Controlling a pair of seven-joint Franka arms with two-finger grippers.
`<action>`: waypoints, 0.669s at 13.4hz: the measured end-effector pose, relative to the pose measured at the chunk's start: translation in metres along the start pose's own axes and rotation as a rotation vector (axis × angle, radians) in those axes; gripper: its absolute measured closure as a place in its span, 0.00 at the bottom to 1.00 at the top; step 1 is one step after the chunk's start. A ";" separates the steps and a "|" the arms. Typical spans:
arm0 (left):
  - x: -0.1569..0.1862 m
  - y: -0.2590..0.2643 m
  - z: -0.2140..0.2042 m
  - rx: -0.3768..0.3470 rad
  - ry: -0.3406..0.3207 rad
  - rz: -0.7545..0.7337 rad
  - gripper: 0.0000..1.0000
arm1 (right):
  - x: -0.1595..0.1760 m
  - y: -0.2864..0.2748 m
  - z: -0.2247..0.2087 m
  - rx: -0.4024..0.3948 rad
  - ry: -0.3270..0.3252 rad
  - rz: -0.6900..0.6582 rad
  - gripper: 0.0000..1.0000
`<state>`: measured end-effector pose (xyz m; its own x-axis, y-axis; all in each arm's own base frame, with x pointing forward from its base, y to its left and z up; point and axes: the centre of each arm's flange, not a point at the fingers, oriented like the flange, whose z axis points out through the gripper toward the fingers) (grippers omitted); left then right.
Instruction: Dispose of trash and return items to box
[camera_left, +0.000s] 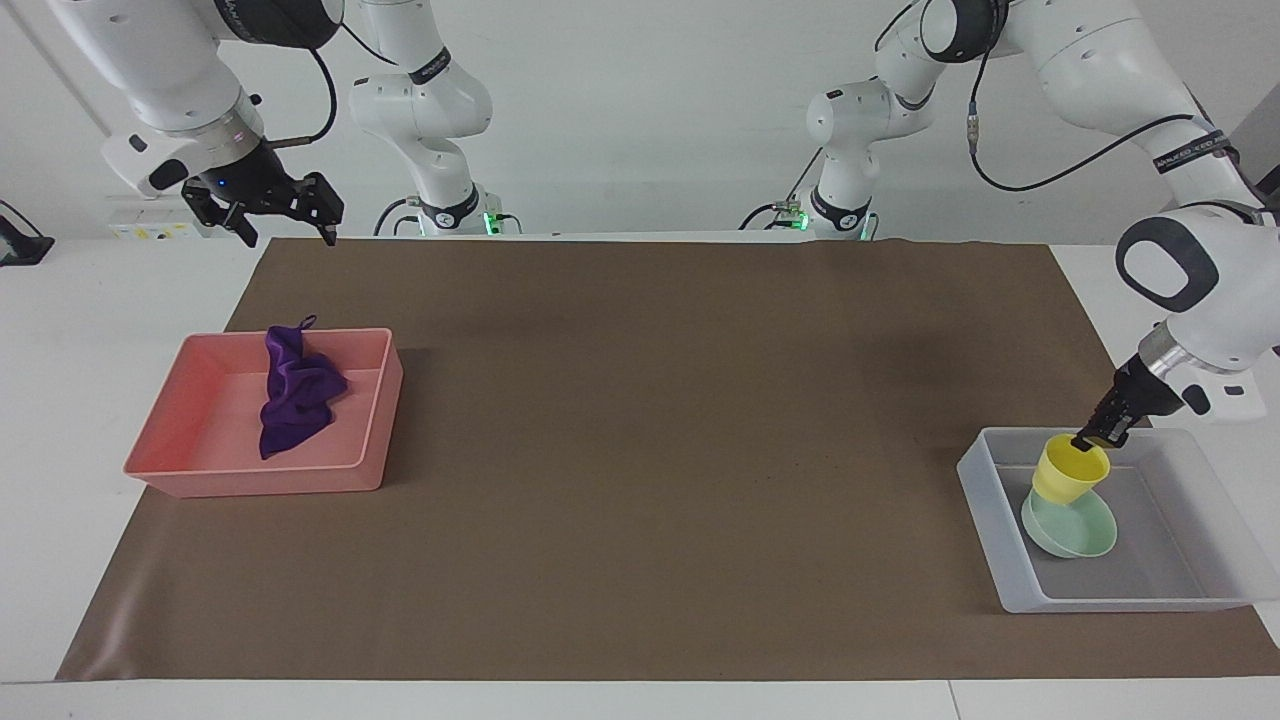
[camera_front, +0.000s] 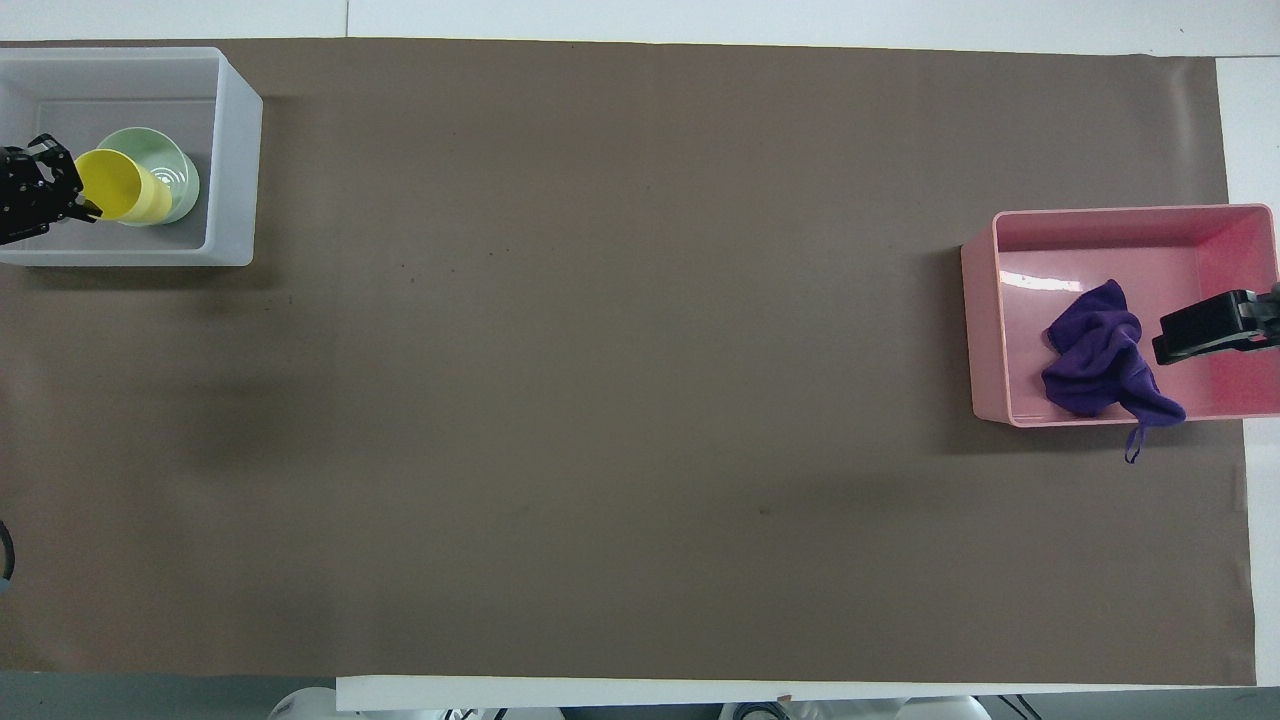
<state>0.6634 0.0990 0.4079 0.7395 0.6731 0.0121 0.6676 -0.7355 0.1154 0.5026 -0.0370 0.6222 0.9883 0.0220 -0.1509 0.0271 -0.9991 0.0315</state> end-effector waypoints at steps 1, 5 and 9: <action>0.003 0.001 0.007 -0.003 0.008 -0.002 0.96 | 0.001 0.000 -0.001 -0.001 0.008 0.000 0.00; 0.010 0.002 0.018 0.029 0.053 0.030 0.76 | 0.001 0.001 0.000 -0.001 0.011 0.001 0.00; -0.001 0.015 -0.029 0.054 0.049 0.080 0.27 | 0.001 0.003 0.000 0.000 0.009 0.005 0.00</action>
<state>0.6700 0.0898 0.4388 0.7863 0.6141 0.0682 0.6114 -0.7892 0.0582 0.5038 -0.0395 0.6219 0.9898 0.0177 -0.1416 0.0225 -0.9992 0.0321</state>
